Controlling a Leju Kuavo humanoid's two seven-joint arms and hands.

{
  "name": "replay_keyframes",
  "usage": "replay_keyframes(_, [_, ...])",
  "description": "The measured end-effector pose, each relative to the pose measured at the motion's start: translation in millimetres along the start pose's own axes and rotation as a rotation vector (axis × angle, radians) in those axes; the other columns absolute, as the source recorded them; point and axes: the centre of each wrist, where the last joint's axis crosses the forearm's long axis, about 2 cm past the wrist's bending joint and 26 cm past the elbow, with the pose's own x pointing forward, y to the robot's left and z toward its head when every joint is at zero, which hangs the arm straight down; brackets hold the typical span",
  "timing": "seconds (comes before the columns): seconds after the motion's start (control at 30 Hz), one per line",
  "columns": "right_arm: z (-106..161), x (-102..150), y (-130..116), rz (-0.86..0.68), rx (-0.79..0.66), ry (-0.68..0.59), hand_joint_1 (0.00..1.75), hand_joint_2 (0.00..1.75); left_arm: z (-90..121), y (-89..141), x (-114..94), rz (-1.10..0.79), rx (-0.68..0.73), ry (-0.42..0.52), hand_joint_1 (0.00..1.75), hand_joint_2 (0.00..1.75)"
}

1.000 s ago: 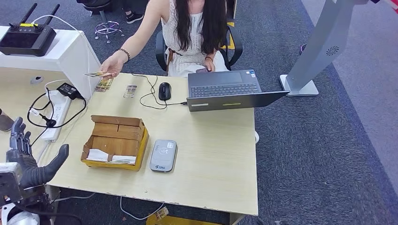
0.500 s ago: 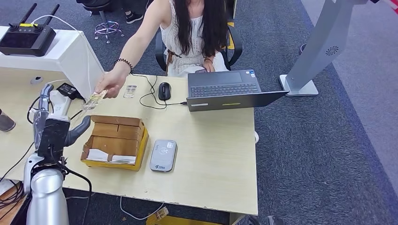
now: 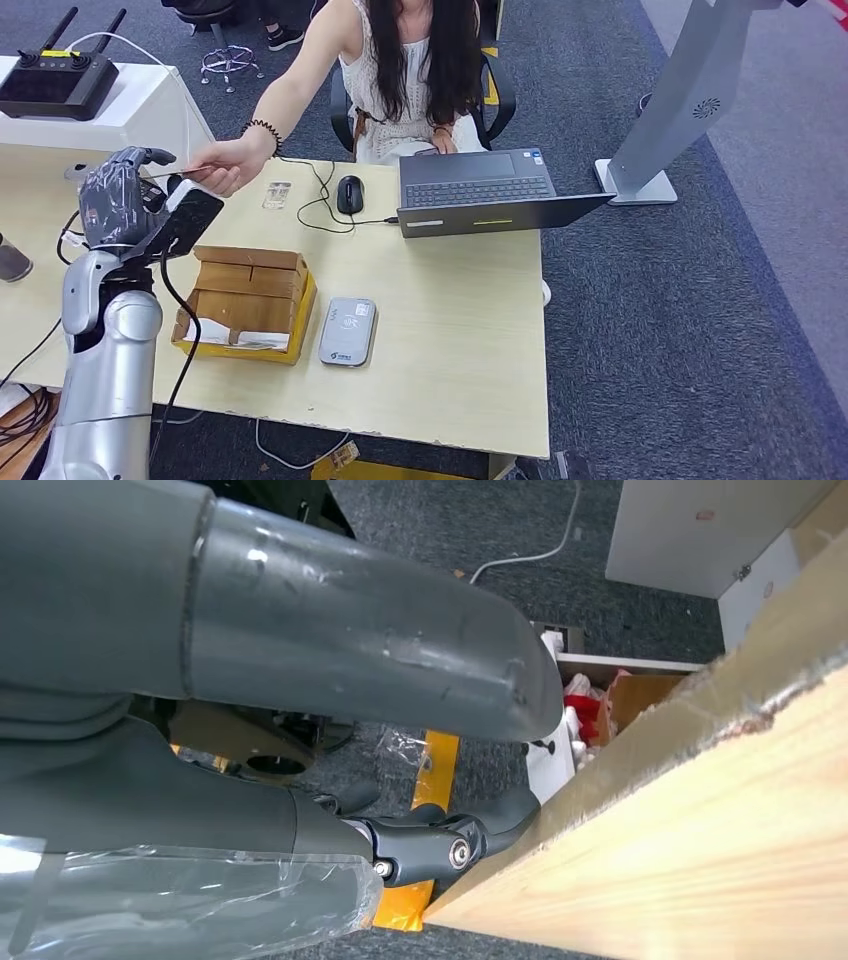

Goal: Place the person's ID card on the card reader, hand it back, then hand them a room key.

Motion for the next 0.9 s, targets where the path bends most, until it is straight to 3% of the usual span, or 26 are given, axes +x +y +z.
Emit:
replay_keyframes(0.2, [-4.5, 2.4, 3.7, 0.007, 0.02, 0.016, 0.0, 0.0, -27.0, 15.5, 3.1, -0.215, 0.034, -0.029, 1.75, 1.75])
replay_keyframes(0.5, [-7.0, 3.2, 5.8, 0.014, 0.041, 0.039, 0.0, 0.0, -48.7, 32.4, 0.9, -0.447, 0.114, -0.053, 1.75, 1.75])
replay_keyframes(0.73, [-7.5, 2.9, 6.5, 0.01, 0.044, 0.048, 0.0, 0.0, -49.1, 31.5, -2.3, -0.487, 0.136, -0.075, 1.75, 1.75])
replay_keyframes(0.9, [-7.3, 2.6, 6.5, 0.001, 0.04, 0.046, 0.0, 0.0, -34.5, 15.4, -2.4, -0.469, 0.105, -0.113, 1.75, 1.75])
